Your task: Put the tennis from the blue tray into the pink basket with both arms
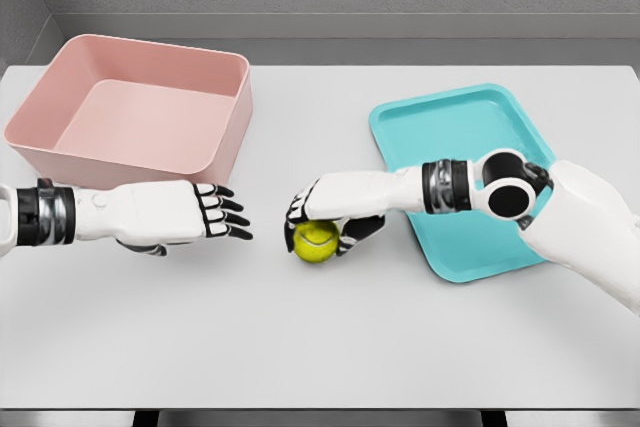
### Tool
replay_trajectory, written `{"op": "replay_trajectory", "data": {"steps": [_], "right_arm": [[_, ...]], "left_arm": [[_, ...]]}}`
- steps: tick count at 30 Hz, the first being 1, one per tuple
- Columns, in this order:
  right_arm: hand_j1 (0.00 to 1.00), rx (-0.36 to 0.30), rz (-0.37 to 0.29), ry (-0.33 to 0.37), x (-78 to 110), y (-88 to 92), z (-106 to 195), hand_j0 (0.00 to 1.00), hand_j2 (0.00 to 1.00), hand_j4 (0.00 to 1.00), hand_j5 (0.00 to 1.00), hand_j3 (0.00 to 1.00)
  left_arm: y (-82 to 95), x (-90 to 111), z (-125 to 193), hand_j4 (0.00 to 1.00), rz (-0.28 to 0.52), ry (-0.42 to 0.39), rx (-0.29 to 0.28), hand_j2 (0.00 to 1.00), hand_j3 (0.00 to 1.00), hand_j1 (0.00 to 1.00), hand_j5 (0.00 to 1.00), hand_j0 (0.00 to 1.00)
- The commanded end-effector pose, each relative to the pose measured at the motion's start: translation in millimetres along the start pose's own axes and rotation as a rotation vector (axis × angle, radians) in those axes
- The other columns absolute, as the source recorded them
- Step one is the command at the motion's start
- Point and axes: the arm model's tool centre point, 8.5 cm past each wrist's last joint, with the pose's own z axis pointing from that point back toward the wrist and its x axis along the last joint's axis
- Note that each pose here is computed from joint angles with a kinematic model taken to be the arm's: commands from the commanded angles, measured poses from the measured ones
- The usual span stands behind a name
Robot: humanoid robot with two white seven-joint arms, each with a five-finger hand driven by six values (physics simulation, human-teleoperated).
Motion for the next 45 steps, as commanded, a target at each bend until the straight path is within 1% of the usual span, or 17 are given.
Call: {"op": "replay_trajectory", "data": {"steps": [1, 18, 19, 20, 21, 25, 29, 31, 32, 33, 35, 36, 38, 39, 40, 42, 45], "right_arm": [[0.54, 0.005, -0.017, -0.009, 0.2, 3.3, -7.1, 0.54, 0.54, 0.54, 0.54, 0.54], [0.55, 0.011, -0.006, -0.043, 9.2, -2.2, -24.6, 0.55, 0.55, 0.55, 0.55, 0.55], [0.64, 0.012, -0.006, -0.044, 9.6, -2.3, -25.2, 0.64, 0.64, 0.64, 0.64, 0.64], [0.95, 0.011, -0.009, -0.041, 8.7, -1.4, -24.6, 0.95, 0.95, 0.95, 0.95, 0.95], [1.00, 0.009, -0.006, -0.043, 8.7, -1.3, -22.9, 1.00, 1.00, 1.00, 1.00, 1.00], [1.00, 0.011, 0.005, -0.020, 3.5, -3.0, -9.2, 1.00, 1.00, 1.00, 1.00, 1.00], [1.00, 0.026, 0.004, 0.066, -13.0, 0.2, 27.7, 1.00, 1.00, 1.00, 1.00, 1.00], [1.00, 0.015, 0.023, 0.112, -20.3, -7.5, 53.0, 1.00, 1.00, 1.00, 1.00, 1.00], [1.00, -0.019, 0.055, 0.120, -21.2, -20.1, 68.3, 1.00, 1.00, 1.00, 1.00, 1.00], [1.00, -0.052, 0.079, 0.130, -21.4, -31.8, 81.1, 1.00, 1.00, 1.00, 1.00, 1.00], [1.00, -0.074, 0.108, 0.185, -26.1, -41.7, 115.0, 1.00, 1.00, 1.00, 1.00, 1.00], [1.00, -0.082, 0.116, 0.209, -27.6, -45.9, 126.5, 1.00, 1.00, 1.00, 1.00, 1.00], [1.00, -0.094, 0.132, 0.250, -30.0, -54.9, 144.2, 1.00, 1.00, 1.00, 1.00, 1.00], [1.00, -0.135, 0.139, 0.264, -30.3, -57.9, 153.2, 1.00, 1.00, 1.00, 1.00, 1.00], [1.00, -0.278, 0.155, 0.269, -29.4, -68.6, 162.0, 1.00, 1.00, 1.00, 1.00, 1.00], [1.00, -0.439, 0.146, 0.296, -32.1, -62.1, 180.6, 1.00, 1.00, 1.00, 1.00, 1.00], [1.00, -0.431, 0.125, 0.342, -38.3, -50.0, 195.6, 1.00, 1.00, 1.00, 1.00, 1.00]], "left_arm": [[-0.1, -0.3, 1.1, 1.00, 0.005, 0.001, 0.001, 1.00, 1.00, 1.00, 1.00, 1.00], [-1.5, 0.5, 1.2, 1.00, 0.011, -0.001, 0.003, 1.00, 1.00, 1.00, 1.00, 1.00], [-1.0, 0.2, 1.3, 1.00, 0.009, 0.001, 0.003, 1.00, 1.00, 1.00, 1.00, 1.00], [-1.0, 0.2, 1.3, 1.00, 0.009, 0.001, 0.003, 1.00, 1.00, 1.00, 1.00, 1.00], [-1.8, 0.1, 1.3, 1.00, 0.011, 0.001, 0.003, 1.00, 1.00, 1.00, 1.00, 1.00], [-3.9, -0.9, 4.5, 1.00, 0.011, 0.008, -0.010, 1.00, 1.00, 1.00, 1.00, 1.00], [-13.2, -5.3, 22.9, 1.00, 0.023, 0.044, -0.046, 1.00, 1.00, 1.00, 1.00, 1.00], [-12.9, -4.8, 22.1, 1.00, 0.025, 0.041, -0.042, 1.00, 1.00, 1.00, 1.00, 1.00], [-10.9, -4.3, 19.7, 1.00, 0.027, 0.036, -0.028, 1.00, 1.00, 1.00, 1.00, 1.00], [-3.3, -3.2, 14.7, 1.00, 0.024, 0.026, 0.044, 1.00, 1.00, 1.00, 1.00, 1.00], [11.4, 2.7, -2.5, 1.00, 0.026, -0.009, 0.177, 1.00, 1.00, 1.00, 1.00, 1.00], [15.0, 6.1, -10.2, 1.00, 0.028, -0.027, 0.202, 1.00, 1.00, 1.00, 1.00, 1.00], [19.6, 12.0, -24.0, 1.00, 0.028, -0.056, 0.229, 1.00, 1.00, 1.00, 1.00, 1.00], [21.6, 13.6, -27.8, 1.00, 0.029, -0.064, 0.238, 1.00, 1.00, 1.00, 1.00, 1.00], [25.3, 16.8, -35.0, 1.00, 0.029, -0.080, 0.256, 1.00, 1.00, 1.00, 1.00, 1.00], [23.7, 25.3, -47.5, 1.00, 0.034, -0.118, 0.246, 1.00, 1.00, 1.00, 1.00, 1.00], [27.1, 30.1, -59.1, 1.00, 0.004, -0.143, 0.213, 1.00, 1.00, 1.00, 1.00, 1.00]]}}
